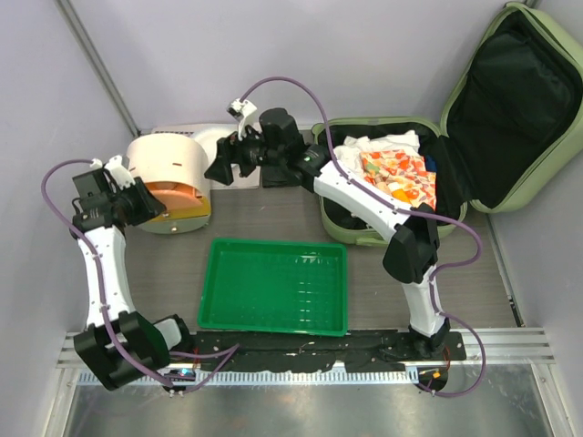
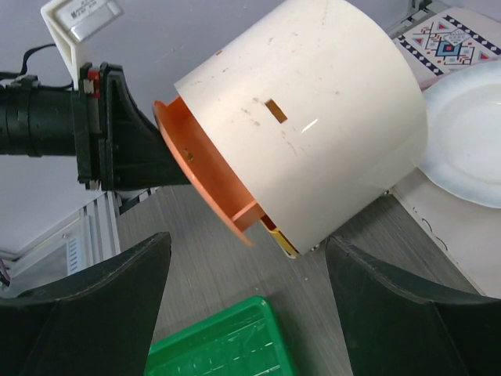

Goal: Open, take out, and arrange the luggage

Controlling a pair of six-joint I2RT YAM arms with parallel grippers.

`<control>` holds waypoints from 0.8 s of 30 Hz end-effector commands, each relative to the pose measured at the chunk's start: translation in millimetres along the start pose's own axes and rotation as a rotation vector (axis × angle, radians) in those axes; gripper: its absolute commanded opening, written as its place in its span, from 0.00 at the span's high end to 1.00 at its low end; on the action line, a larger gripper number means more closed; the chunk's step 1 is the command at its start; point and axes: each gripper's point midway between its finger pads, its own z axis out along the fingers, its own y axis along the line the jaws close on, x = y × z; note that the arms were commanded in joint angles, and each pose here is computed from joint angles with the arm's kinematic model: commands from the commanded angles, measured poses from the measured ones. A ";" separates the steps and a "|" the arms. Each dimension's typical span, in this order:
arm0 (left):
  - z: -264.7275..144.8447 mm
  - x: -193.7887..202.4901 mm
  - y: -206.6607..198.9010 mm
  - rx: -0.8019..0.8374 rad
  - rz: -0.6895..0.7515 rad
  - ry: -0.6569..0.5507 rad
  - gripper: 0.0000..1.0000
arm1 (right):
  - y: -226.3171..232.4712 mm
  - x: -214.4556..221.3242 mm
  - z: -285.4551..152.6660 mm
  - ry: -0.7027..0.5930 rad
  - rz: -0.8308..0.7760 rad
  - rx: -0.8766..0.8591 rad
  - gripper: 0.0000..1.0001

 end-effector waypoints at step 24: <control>5.3 13.9 1.6 0.060 0.255 -0.046 0.26 | -20.5 -8.4 -42.4 -0.016 -0.017 0.049 0.14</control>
